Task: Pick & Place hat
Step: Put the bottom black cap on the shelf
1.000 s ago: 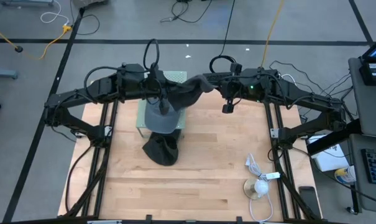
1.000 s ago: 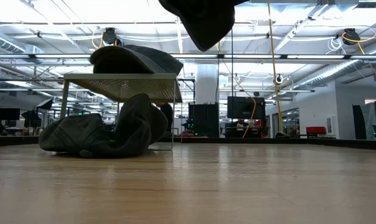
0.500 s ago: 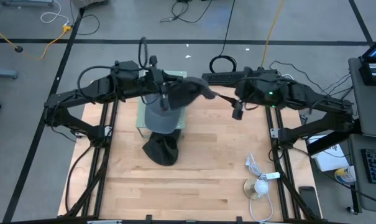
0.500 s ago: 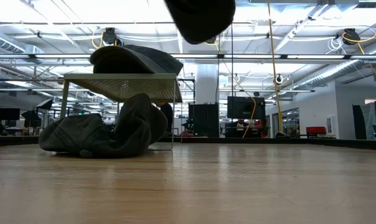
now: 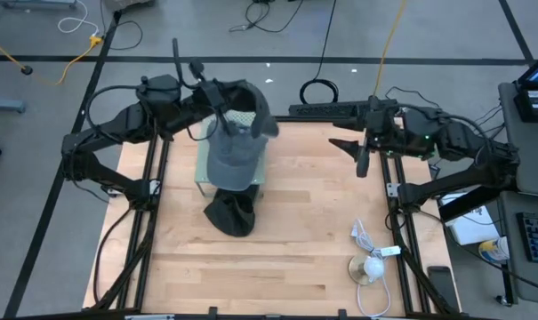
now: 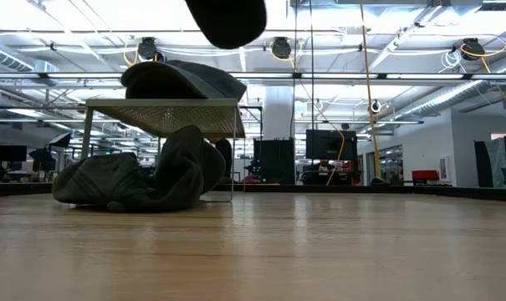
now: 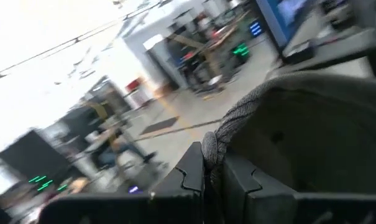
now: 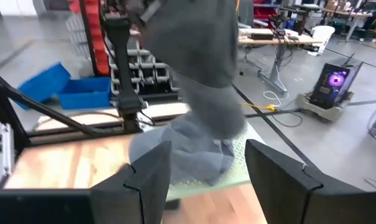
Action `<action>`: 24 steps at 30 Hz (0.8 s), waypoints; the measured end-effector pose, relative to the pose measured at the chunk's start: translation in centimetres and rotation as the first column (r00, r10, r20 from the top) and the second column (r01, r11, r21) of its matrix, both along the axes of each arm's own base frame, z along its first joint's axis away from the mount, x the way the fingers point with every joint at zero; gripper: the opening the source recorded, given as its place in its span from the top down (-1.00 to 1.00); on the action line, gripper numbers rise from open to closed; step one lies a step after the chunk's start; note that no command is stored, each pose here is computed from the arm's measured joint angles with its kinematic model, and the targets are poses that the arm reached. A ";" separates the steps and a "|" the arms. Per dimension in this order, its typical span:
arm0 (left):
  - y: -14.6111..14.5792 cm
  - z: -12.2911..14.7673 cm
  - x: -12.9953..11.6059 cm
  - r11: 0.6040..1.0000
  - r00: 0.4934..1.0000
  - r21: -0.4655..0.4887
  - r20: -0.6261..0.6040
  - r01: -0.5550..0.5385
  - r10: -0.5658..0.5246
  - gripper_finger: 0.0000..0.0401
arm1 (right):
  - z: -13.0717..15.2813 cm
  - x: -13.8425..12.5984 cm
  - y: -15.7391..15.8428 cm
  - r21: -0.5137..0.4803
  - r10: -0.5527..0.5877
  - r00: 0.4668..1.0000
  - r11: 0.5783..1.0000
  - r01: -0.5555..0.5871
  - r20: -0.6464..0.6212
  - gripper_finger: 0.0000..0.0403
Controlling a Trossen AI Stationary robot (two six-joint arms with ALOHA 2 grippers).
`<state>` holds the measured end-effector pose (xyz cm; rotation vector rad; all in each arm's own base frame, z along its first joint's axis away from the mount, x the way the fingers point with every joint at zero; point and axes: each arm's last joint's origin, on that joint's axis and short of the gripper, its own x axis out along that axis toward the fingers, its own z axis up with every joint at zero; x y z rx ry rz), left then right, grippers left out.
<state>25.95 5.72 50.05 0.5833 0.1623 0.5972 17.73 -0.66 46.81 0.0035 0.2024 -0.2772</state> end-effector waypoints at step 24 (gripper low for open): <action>10.0 -3.5 -0.2 0.965 0.925 0.067 -0.273 -0.254 0.263 0.91 | -0.3 1.2 0.3 0.002 0.013 1.000 1.000 -0.013 -0.005 0.04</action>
